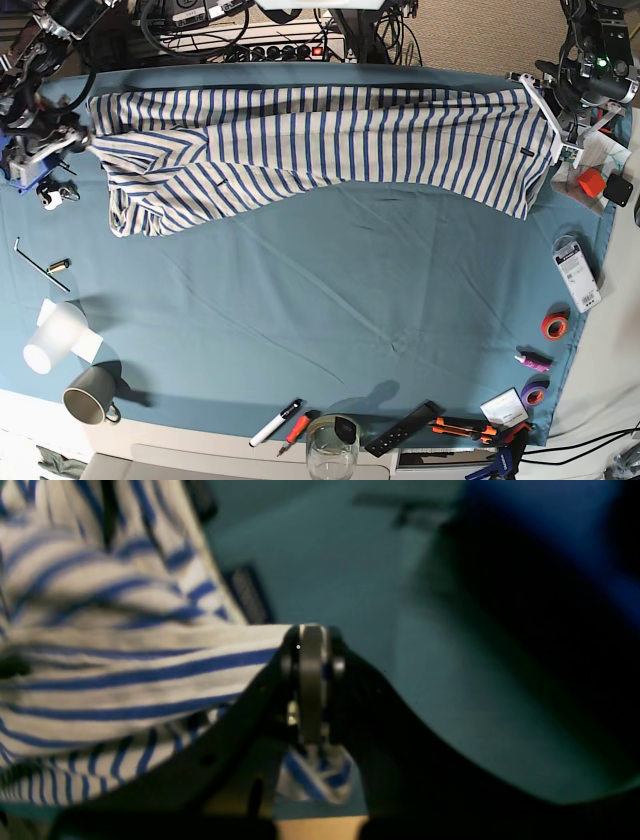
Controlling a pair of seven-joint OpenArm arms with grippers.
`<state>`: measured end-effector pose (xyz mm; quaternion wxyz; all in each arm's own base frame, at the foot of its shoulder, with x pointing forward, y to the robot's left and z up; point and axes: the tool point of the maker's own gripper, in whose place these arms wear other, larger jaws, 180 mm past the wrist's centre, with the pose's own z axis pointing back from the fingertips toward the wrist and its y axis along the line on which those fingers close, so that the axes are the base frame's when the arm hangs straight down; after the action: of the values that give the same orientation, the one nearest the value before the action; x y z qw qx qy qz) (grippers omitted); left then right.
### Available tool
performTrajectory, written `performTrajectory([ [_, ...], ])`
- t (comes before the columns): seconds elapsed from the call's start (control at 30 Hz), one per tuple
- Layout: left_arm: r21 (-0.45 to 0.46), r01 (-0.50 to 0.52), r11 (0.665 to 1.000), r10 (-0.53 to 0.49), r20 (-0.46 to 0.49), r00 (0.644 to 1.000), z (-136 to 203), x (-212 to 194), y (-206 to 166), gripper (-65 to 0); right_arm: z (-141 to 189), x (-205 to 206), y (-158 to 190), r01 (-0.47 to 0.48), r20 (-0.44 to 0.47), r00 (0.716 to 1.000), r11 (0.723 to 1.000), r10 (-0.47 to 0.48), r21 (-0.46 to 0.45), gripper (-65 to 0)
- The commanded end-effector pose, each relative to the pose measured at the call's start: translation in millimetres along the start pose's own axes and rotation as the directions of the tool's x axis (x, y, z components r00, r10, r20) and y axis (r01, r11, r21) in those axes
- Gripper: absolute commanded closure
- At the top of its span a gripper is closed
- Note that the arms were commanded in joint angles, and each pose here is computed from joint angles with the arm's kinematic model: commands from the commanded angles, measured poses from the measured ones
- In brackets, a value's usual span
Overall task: Fold the T-shirt properly
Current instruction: 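Lay the hem down over the collar fold with both grippers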
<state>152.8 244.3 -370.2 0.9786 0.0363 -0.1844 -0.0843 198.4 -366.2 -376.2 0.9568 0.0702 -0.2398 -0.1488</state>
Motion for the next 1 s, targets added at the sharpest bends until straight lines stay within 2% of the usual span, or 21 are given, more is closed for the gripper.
performTrajectory([
  [0.0,0.032,0.015,0.999,-0.015,0.013,1.000,5,4,8,0.0,5,16,4,-0.046,0.035,0.998,0.999,0.045,0.007,0.0],
  [0.33,0.035,0.016,0.999,-0.016,0.012,1.000,5,3,8,0.0,-28,-11,54,-0.201,-0.106,0.971,0.974,0.212,0.106,0.0],
  [0.77,0.048,0.034,0.998,-0.034,0.012,0.999,5,1,10,0.0,-28,-20,53,-0.203,-0.128,0.968,0.973,0.217,0.109,0.0],
  [0.8,0.049,0.034,0.998,-0.034,0.012,0.999,5,1,10,-2.2,-28,-20,53,-0.210,-0.127,0.966,0.971,0.224,0.112,0.0],
  [0.9,0.049,0.033,0.998,-0.034,0.012,0.999,5,1,10,-17.1,-28,-20,53,-0.217,-0.126,0.965,0.970,0.231,0.113,0.0],
  [0.97,0.049,0.033,0.998,-0.034,0.012,0.999,5,1,10,-23.0,-28,-19,52,-0.218,-0.126,0.965,0.970,0.231,0.111,-4.5],
])
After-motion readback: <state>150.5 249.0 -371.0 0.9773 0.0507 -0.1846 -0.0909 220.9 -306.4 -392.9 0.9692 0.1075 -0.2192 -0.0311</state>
